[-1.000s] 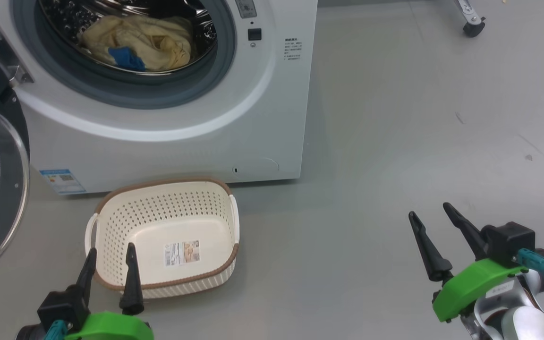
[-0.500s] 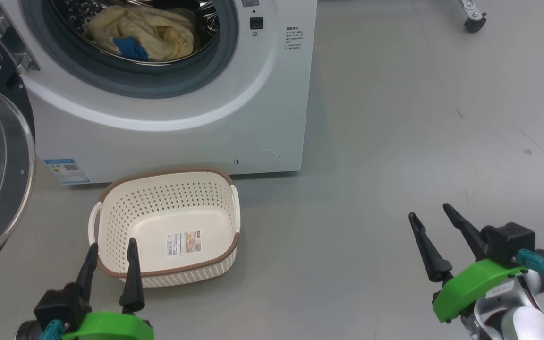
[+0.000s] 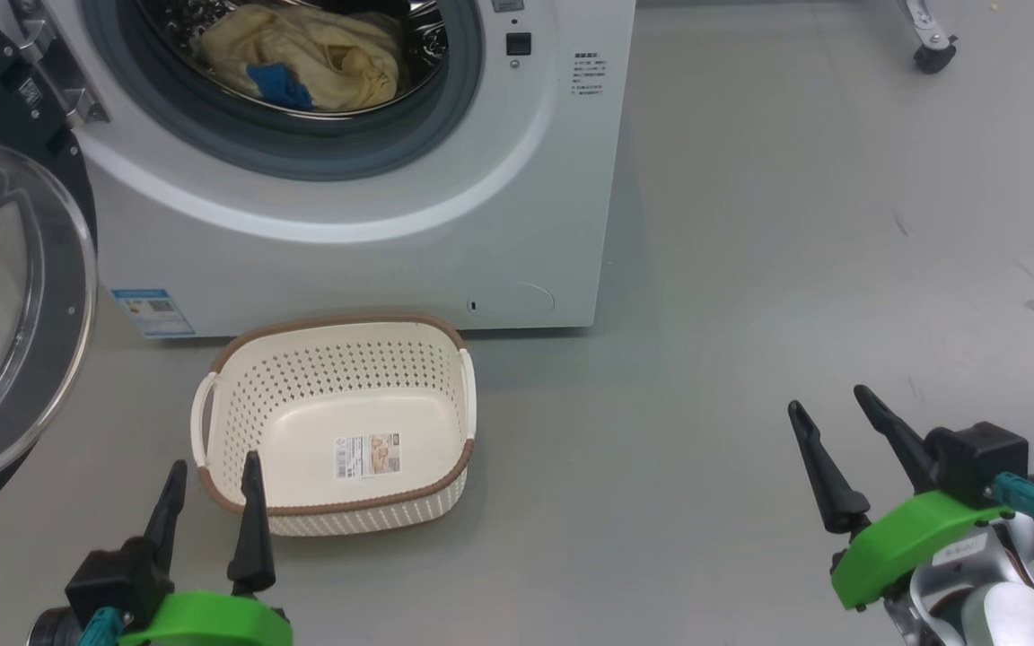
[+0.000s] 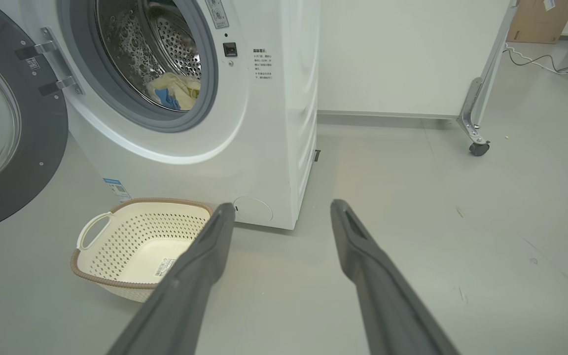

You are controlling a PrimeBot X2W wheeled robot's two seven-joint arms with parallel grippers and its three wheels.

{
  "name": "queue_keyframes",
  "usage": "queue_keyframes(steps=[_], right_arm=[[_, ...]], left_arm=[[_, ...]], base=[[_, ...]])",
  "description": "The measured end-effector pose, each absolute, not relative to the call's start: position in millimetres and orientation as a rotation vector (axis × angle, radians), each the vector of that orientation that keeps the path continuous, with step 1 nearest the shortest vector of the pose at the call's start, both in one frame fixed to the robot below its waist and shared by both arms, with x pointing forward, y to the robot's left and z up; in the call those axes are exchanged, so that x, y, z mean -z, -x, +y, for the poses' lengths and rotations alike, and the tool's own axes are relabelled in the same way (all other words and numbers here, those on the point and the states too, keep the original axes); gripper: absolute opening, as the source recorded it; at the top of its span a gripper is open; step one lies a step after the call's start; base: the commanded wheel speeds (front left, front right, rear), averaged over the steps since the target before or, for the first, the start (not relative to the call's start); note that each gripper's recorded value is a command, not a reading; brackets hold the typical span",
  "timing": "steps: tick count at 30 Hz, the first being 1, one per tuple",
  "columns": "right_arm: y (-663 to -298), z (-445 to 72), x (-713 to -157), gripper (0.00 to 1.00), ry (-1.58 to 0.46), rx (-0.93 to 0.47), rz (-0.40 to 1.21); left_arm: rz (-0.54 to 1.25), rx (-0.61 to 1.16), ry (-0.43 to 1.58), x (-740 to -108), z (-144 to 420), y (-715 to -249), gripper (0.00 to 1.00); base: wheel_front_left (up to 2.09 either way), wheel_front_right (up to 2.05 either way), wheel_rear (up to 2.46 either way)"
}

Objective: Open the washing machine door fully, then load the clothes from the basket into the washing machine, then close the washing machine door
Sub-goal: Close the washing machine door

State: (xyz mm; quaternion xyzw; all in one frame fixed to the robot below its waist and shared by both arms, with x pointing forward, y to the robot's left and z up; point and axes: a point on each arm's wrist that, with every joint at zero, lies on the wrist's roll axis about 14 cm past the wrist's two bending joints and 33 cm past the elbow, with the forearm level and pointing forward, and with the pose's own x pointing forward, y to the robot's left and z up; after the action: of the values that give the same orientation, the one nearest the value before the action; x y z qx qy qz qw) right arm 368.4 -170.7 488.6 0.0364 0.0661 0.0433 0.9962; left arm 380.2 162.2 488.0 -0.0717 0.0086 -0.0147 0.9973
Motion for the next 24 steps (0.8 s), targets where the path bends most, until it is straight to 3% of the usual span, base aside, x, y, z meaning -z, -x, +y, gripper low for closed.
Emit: queue_keyframes(steps=[10,24], right_arm=[[-384.1,-141.1,-485.8,1.0,-0.06,-0.177,0.141],[-404.6,-26.5,-485.4,1.0,-0.034,-0.504,0.158]], left_arm=[[-0.015,-0.068,0.132,-496.9,195.3,-367.1,1.0],[-0.052,-0.353,0.143,-504.2,271.4,-305.1,1.0]], base=[[0.0,0.0,0.0],[0.0,0.0,0.0]])
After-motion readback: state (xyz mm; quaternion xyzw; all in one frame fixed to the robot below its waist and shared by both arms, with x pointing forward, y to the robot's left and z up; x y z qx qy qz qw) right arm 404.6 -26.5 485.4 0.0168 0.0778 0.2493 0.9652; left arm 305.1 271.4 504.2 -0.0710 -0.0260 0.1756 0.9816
